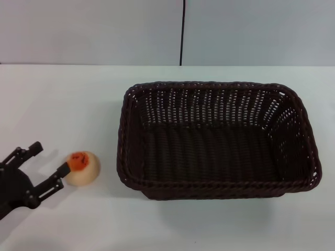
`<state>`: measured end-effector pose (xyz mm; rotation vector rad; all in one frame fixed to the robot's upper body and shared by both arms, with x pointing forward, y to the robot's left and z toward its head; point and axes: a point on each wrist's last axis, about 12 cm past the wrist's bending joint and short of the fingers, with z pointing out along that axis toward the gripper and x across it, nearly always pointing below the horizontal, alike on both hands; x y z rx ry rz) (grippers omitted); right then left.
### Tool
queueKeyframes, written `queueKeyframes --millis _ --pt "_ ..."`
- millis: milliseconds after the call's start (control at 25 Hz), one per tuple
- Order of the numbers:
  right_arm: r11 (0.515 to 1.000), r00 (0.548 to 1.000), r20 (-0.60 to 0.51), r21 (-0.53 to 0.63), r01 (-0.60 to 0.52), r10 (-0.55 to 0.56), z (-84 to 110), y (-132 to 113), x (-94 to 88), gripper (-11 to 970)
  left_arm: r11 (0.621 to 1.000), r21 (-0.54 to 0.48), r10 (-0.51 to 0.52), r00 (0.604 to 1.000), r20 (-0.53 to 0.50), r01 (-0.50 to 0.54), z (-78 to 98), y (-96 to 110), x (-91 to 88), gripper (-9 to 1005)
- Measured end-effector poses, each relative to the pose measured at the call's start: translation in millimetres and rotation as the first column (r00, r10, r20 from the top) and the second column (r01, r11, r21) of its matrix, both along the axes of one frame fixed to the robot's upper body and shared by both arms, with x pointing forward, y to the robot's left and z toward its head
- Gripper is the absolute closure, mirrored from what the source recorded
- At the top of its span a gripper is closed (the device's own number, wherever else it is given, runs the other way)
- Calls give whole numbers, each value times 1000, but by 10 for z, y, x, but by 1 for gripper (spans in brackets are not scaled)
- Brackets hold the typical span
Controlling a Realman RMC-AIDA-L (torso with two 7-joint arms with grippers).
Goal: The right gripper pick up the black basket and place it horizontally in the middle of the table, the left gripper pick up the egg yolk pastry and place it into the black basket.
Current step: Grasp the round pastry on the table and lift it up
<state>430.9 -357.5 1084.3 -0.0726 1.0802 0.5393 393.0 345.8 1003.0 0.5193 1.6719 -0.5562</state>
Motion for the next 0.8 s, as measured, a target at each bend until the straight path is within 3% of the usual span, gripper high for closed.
queueKeyframes --millis 360,800 --pt "998 997 -55 28 64 -63 -200 -3 -144 207 995 75 -61 994 -89 68 -158 -160 130 163" --pt "995 993 -84 62 83 -78 -281 7 -194 207 992 107 -58 994 -87 67 -226 -258 182 163"
